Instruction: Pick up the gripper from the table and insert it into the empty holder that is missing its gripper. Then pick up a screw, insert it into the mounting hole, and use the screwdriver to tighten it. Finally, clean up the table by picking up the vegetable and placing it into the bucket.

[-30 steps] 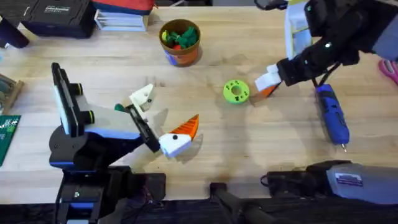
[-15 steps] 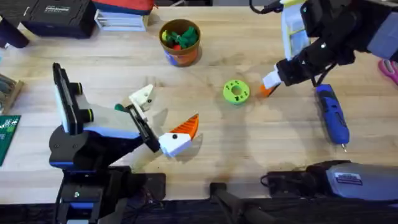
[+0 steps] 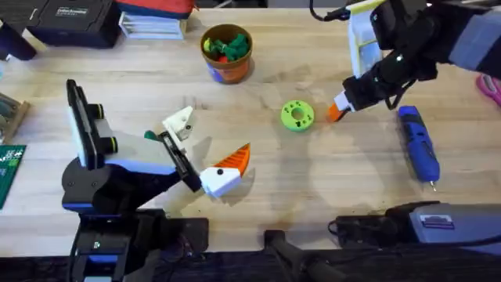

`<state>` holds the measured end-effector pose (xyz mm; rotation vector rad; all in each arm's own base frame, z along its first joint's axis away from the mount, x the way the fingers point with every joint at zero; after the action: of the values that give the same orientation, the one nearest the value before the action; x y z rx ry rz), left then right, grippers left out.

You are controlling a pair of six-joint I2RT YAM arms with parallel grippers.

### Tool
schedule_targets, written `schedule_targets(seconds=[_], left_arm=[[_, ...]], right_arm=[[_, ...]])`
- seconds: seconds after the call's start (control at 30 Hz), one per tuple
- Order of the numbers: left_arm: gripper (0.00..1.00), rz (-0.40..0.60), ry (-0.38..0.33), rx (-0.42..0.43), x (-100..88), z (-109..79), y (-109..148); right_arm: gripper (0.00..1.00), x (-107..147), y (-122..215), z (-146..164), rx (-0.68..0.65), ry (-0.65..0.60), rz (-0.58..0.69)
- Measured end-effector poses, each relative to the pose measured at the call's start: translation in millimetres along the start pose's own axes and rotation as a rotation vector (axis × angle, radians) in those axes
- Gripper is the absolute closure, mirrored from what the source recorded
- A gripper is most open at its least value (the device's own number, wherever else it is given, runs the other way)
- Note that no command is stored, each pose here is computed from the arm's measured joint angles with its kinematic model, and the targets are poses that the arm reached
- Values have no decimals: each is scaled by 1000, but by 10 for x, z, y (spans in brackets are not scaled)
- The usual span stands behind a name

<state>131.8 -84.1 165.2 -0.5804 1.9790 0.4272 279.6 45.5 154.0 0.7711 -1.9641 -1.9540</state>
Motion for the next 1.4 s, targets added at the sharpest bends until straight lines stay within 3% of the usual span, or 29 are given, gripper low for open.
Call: schedule_targets(seconds=[0.2, 0.37, 0.53, 0.67, 0.8, 0.9, 1.1, 1.27, 1.4], left_arm=[[15, 0, 0, 0, 0, 0, 0], [15, 0, 1, 0, 0, 0, 0], [15, 0, 0, 0, 0, 0, 0], [15, 0, 0, -1, 0, 1, 0], [15, -1, 1, -3, -2, 3, 0], [16, -2, 1, -4, -2, 4, 0], [15, -2, 1, -4, -2, 4, 0], [14, -3, 0, -7, -3, 7, 0], [14, -3, 0, -7, -4, 7, 0]], right_arm=[[986, 37, 215, 21, -25, -2, 55], [986, 101, 668, 29, 5, -42, -27], [987, 363, 1226, 28, 50, -159, -227], [988, 308, 1544, 91, 8, -174, -531], [988, 36, 1441, 237, -181, -159, -772], [988, -230, 1117, 418, -418, -167, -825], [988, -606, 713, 965, -815, -151, -724], [988, -869, 598, 1349, -1055, -87, -674], [988, -966, 412, 1448, -1200, -133, -571]])
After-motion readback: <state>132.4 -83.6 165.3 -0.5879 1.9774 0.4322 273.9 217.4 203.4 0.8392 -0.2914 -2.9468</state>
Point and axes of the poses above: each hand's point on the last joint's axis, 136 mm out from that joint toward the fingers, its own y axis back along the fingers, its own z axis along the line the jaws close on, x = y × z, the point moved 7 cm from there along y, back along the fingers, and after that the axes turned 14 degrees about y, right-handed, at the moved point
